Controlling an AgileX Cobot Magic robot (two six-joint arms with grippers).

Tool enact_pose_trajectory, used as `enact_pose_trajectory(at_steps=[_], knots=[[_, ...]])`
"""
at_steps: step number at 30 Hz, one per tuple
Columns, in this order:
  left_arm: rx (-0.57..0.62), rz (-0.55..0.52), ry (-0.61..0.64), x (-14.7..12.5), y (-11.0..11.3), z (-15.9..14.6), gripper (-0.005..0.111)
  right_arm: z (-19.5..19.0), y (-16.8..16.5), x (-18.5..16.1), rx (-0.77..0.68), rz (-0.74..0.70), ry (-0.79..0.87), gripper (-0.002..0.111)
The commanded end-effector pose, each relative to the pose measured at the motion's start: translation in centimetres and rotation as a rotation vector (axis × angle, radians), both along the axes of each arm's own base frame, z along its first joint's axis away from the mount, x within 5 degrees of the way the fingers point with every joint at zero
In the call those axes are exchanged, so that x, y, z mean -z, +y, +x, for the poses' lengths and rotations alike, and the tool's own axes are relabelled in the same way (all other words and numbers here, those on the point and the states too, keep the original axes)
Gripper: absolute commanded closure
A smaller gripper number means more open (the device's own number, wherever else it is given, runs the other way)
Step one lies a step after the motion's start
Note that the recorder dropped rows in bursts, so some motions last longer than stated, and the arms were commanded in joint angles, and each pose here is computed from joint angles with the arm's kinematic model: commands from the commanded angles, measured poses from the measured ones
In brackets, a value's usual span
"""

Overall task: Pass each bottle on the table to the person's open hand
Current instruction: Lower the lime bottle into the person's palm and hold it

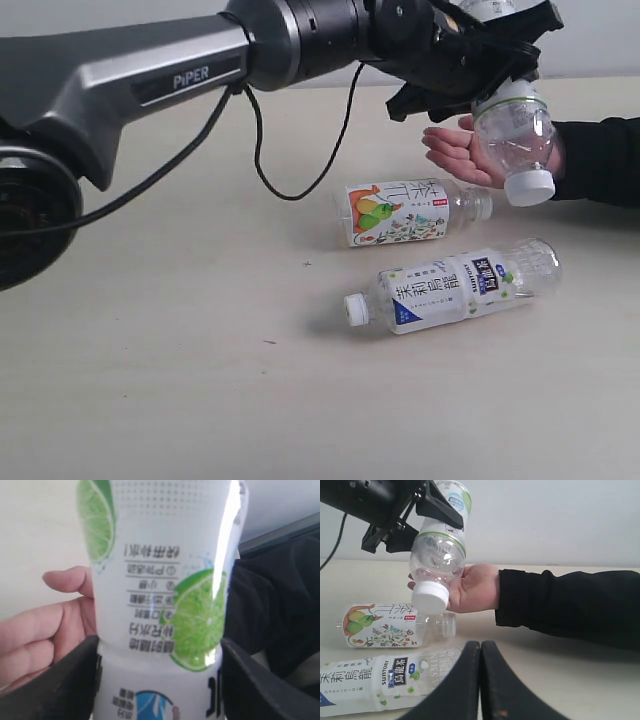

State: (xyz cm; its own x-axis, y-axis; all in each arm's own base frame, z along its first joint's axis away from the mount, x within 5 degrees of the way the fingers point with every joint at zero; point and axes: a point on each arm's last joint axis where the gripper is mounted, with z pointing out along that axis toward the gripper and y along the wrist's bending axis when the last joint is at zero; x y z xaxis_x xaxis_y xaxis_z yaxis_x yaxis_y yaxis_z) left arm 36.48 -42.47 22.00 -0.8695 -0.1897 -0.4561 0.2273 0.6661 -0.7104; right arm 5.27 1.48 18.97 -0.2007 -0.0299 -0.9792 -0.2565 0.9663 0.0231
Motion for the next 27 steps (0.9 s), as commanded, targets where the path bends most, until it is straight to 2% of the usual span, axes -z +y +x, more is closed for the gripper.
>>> enact_pose_trajectory(at_steps=[1,8,11,17,27], knots=[[-0.038,-0.048,0.012,1.3,-0.2,1.2,0.107,0.0,0.0,0.1,0.005,-0.001,-0.004,0.108],[-0.061,-0.047,0.042,4.1,-0.4,1.9,0.107,0.0,0.0,0.1,0.005,-0.001,-0.004,0.108],[-0.064,-0.048,0.043,4.4,-0.5,1.9,0.103,0.0,0.0,0.1,0.005,-0.001,-0.004,0.108],[-0.071,-0.052,0.036,4.3,-0.3,2.2,0.080,0.0,0.0,0.1,0.005,-0.001,-0.004,0.108],[-0.071,-0.046,0.014,4.3,-0.1,2.5,0.051,0.0,0.0,0.1,0.005,-0.001,-0.004,0.108]])
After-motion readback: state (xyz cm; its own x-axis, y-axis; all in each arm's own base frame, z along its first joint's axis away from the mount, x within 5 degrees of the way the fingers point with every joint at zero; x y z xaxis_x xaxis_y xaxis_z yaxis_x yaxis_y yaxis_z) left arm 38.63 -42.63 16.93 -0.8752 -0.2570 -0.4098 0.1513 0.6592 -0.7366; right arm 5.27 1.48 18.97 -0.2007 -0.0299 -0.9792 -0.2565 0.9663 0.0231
